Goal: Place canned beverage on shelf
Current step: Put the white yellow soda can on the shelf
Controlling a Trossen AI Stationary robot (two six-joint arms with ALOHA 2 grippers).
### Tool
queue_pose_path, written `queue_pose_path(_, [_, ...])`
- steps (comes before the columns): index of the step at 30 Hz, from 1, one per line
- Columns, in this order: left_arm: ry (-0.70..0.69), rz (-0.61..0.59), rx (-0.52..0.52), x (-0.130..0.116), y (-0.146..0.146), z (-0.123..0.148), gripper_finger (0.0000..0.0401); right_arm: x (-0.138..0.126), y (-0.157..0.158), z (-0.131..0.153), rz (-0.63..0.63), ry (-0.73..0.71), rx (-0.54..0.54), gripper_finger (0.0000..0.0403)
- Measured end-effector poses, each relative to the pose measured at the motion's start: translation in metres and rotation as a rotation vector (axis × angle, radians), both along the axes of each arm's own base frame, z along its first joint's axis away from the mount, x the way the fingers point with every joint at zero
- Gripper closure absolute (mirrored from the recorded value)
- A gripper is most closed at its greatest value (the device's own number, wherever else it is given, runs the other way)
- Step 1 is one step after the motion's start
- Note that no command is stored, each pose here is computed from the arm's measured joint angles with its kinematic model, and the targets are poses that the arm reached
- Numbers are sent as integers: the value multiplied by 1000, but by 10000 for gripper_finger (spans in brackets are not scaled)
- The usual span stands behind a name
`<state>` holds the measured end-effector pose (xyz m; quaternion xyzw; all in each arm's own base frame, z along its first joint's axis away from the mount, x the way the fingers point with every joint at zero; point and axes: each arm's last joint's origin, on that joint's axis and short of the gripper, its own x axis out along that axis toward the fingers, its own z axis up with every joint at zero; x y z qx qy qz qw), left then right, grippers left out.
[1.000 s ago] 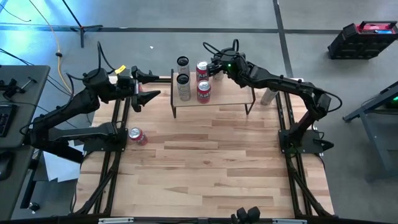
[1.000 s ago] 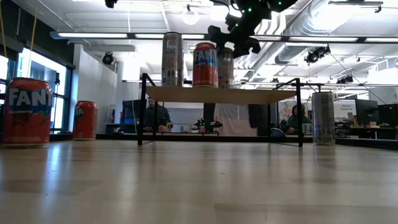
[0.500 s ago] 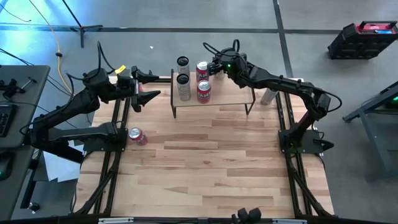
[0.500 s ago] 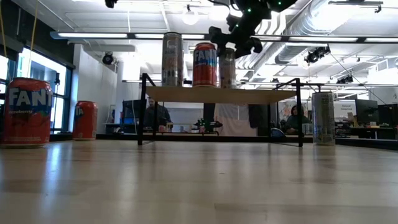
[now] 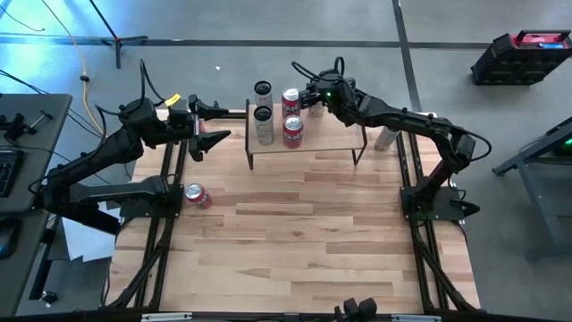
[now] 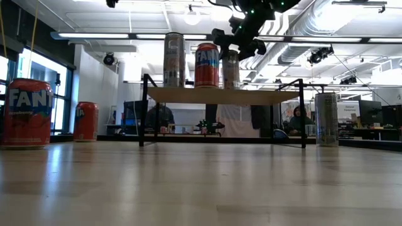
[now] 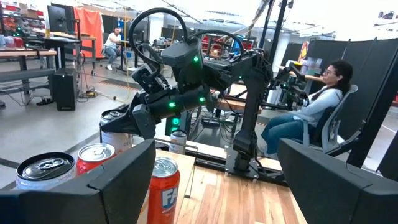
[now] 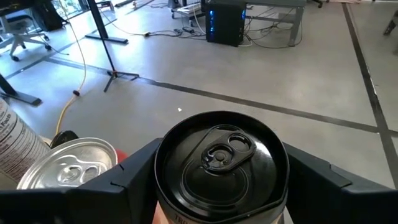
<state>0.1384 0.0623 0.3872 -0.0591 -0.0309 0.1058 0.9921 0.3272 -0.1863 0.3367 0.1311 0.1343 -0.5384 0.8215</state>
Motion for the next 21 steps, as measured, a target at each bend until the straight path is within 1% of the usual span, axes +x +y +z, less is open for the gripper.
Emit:
queue_pose_path(7, [0,0,-1,0,0,0,73,-1,-2,0,11,-12,13,126])
queue_pose_path(21, [-2,-3,-9,0,0,0,73,-1,-3,0,5,-26,19,121])
